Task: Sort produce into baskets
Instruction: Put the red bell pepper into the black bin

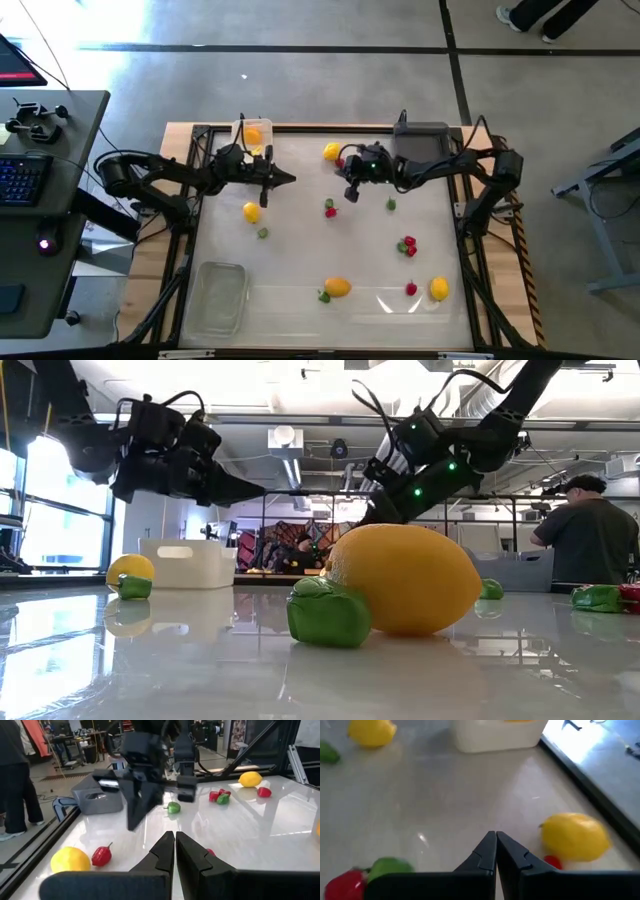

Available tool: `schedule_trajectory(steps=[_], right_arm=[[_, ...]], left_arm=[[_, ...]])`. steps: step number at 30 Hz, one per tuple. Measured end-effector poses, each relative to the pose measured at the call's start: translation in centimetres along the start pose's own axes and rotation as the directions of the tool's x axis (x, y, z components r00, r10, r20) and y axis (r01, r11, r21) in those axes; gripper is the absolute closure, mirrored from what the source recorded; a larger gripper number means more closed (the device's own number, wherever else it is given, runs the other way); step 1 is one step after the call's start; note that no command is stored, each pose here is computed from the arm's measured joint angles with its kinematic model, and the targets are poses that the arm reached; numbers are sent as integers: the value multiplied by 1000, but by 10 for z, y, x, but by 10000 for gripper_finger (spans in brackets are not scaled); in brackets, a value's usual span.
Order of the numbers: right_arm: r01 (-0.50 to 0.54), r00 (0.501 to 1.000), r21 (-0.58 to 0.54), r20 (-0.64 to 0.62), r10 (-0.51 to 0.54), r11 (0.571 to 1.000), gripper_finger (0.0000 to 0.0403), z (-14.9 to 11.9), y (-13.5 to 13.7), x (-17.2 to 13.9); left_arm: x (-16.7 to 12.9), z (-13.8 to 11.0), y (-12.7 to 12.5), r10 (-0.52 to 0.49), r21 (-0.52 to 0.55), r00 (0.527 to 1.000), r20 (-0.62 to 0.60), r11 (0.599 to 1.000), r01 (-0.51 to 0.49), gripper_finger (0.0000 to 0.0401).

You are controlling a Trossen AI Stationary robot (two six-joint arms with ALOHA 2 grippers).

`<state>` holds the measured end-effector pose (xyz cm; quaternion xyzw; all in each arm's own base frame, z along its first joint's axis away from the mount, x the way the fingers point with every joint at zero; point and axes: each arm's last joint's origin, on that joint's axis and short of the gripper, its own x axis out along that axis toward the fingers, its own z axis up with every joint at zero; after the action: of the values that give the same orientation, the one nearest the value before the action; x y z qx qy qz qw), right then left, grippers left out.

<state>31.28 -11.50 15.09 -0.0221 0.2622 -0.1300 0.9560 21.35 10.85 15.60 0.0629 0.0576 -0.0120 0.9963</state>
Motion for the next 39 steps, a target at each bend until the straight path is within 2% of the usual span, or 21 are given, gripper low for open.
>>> schedule_trajectory(steps=[11,21,26,33,39], right_arm=[[-92,996,-11,-6,92,996,402,-1,35,5],[-177,983,-5,-39,177,984,399,-2,68,2],[-196,977,22,-83,198,980,353,-6,82,0],[-108,978,74,-171,119,991,266,-14,92,-3],[-90,978,76,-184,103,993,249,-18,94,-1]], left_arm=[[0,-1,0,-2,19,1000,-9,1000,2,396],[0,-8,-2,-18,-33,997,-79,999,15,396],[0,-12,-3,-28,-57,993,-117,998,21,396],[0,-11,-3,-30,-27,993,-110,999,27,396],[0,-11,-3,-30,10,994,-108,999,31,396]])
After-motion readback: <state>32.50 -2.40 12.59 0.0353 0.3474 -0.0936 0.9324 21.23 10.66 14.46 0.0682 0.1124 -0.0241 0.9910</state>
